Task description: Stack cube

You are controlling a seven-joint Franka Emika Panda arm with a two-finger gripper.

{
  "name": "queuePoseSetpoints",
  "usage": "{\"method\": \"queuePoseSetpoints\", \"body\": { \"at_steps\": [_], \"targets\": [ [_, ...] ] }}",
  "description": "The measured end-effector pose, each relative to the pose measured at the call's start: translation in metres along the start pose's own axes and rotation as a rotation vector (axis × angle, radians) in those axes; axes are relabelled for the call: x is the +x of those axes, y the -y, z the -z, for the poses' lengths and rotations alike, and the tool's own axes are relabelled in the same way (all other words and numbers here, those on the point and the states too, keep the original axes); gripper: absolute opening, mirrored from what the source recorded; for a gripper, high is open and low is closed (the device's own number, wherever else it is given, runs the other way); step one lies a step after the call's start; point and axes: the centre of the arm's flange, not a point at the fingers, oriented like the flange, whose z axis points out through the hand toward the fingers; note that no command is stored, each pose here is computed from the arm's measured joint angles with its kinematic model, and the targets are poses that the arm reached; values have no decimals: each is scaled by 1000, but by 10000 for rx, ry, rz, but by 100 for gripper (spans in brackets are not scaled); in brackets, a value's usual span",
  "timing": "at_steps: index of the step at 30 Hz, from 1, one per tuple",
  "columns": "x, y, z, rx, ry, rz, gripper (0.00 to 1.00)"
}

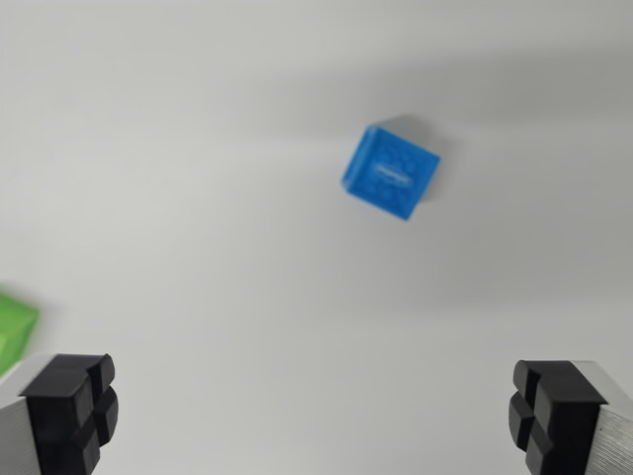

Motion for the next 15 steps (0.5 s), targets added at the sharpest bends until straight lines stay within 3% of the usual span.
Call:
{"method": "queuePoseSetpoints", "body": {
  "at_steps": [15],
  "targets": [
    [4,-3,-24,-52,44,-368,100]
  ]
}}
